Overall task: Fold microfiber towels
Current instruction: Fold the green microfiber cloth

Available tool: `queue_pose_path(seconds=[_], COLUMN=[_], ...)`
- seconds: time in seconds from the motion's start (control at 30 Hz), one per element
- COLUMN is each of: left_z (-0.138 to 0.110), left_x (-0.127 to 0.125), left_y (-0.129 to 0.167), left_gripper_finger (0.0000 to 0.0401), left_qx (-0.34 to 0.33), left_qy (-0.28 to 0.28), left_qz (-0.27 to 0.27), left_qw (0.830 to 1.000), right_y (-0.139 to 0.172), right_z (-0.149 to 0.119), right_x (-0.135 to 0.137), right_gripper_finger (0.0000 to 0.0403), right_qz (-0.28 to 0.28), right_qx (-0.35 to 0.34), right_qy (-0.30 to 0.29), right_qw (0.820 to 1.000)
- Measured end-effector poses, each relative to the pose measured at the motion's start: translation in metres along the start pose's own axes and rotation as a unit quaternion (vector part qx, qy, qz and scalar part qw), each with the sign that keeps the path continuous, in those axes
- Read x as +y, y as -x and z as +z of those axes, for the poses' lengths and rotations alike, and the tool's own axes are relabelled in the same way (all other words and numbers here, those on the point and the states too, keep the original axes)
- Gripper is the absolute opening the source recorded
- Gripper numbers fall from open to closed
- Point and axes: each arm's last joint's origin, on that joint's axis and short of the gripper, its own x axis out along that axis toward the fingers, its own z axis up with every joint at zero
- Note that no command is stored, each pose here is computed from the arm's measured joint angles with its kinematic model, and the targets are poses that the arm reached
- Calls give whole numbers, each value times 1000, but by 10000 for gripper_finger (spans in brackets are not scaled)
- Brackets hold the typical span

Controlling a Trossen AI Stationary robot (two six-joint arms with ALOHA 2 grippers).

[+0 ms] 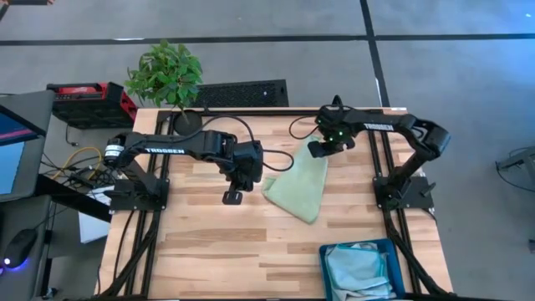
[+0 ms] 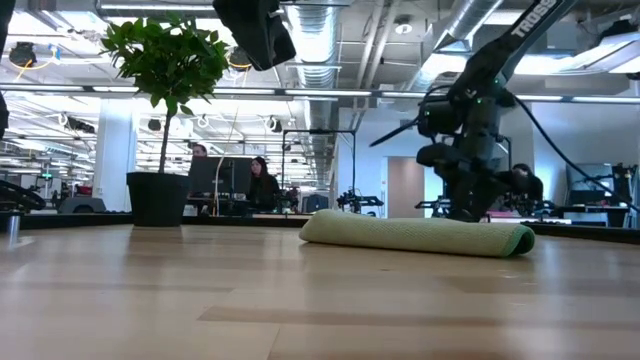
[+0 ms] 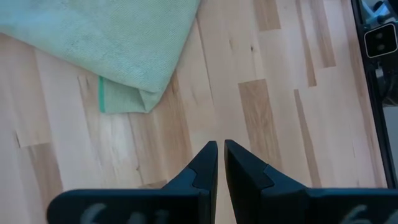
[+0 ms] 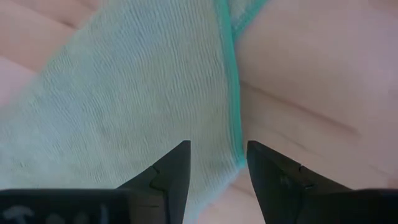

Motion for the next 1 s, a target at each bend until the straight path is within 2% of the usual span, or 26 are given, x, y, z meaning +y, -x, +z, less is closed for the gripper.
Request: queue_pose_path(seconds=[0.37, 0.47, 0.6, 0.8, 1.0], left_z=[0, 0, 0, 0, 0], left_x=[0, 0, 0, 0, 1], left_y=[0, 0, 0, 0, 0], left_gripper_finger=[19, 19, 19, 19, 19], left_qx=[0, 1, 1, 1, 3], left_qy=[-12, -16, -19, -20, -23], left_qz=[0, 0, 0, 1, 13], left_qw=[1000, 1000, 1000, 1000, 1000], right_y=[-17, -12, -3, 1, 2], right_z=[12, 12, 10, 5, 1], right_x=[-7, -3, 2, 1, 6], right_gripper_finger=[181, 171, 131, 21, 10], right_qz=[3, 15, 22, 17, 15], right_qx=[7, 1, -11, 3, 0], right_qy=[12, 43, 61, 98, 124], right_qw=[1000, 999, 998, 995, 992])
